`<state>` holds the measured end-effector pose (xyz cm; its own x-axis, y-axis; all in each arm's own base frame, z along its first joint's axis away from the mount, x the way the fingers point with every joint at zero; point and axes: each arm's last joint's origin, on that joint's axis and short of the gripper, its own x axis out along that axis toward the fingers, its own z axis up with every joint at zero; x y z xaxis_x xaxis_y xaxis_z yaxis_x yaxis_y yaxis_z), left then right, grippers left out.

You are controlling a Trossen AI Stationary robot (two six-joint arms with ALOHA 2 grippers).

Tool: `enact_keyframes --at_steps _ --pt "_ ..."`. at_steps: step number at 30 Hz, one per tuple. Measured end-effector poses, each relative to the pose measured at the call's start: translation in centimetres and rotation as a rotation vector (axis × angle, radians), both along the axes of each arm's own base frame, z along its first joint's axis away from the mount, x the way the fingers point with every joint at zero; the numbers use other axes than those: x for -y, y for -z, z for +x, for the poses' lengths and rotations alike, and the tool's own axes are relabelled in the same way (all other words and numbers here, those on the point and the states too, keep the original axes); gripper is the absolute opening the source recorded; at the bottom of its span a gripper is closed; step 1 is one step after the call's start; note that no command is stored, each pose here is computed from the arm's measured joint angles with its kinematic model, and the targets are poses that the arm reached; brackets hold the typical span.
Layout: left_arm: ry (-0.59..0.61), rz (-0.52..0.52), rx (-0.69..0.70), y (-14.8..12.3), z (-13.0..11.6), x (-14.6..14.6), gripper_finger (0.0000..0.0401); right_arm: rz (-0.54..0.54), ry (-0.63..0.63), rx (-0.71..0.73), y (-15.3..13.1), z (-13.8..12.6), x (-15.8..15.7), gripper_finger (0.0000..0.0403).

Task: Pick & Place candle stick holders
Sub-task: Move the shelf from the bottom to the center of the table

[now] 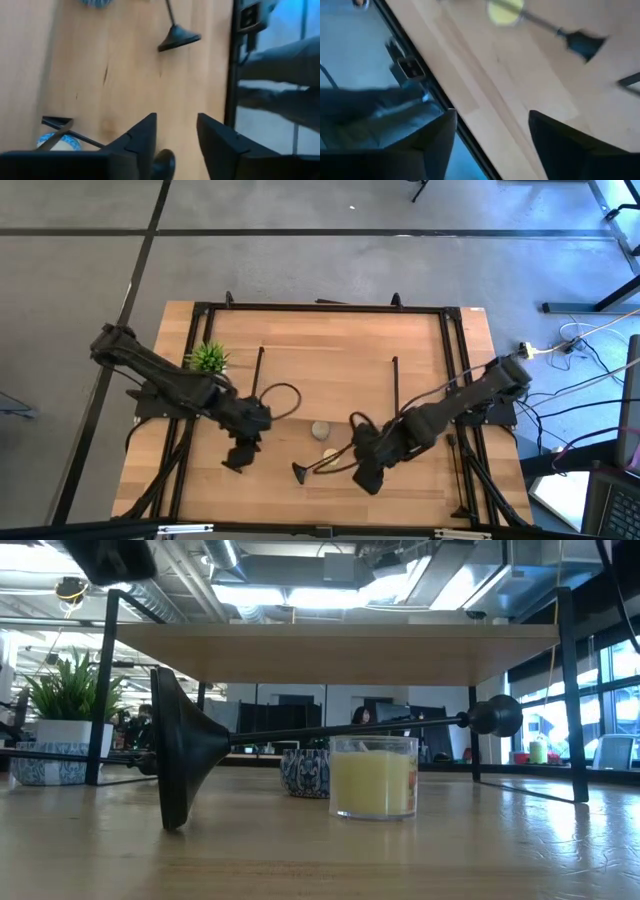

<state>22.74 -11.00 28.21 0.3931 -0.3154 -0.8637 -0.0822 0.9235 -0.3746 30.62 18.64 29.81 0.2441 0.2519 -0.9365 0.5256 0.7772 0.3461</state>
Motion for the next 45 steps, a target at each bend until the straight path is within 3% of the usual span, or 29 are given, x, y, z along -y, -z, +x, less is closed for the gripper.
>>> enact_keyframes --at_steps 5,10,14,20,32,45 --pt "0.037 0.024 -0.045 1.3 1.0 0.3 0.0072 0.009 -0.011 -0.002 0.7 0.5 -0.3 0.0161" --pt "0.01 0.114 -0.001 1.3 0.9 0.2 0.0011 -0.075 0.029 0.036 0.4 0.4 0.1 0.0063" --pt "-0.037 0.195 0.044 1.0 1.0 -0.4 0.0003 -0.17 0.07 0.05 0.6 0.3 0.6 0.0008" --pt "-0.051 0.222 -0.004 1.6 1.6 -1.7 0.0002 -0.233 0.107 -0.027 0.9 0.3 2.1 0.0004" --pt "-0.082 0.268 -0.055 2.1 2.1 -3.7 0.0002 -0.264 0.163 -0.043 1.1 1.1 4.0 0.0003" --pt "-0.079 0.282 -0.053 2.2 2.2 -4.0 0.0002 -0.31 0.202 -0.211 4.9 3.3 5.7 0.0002"
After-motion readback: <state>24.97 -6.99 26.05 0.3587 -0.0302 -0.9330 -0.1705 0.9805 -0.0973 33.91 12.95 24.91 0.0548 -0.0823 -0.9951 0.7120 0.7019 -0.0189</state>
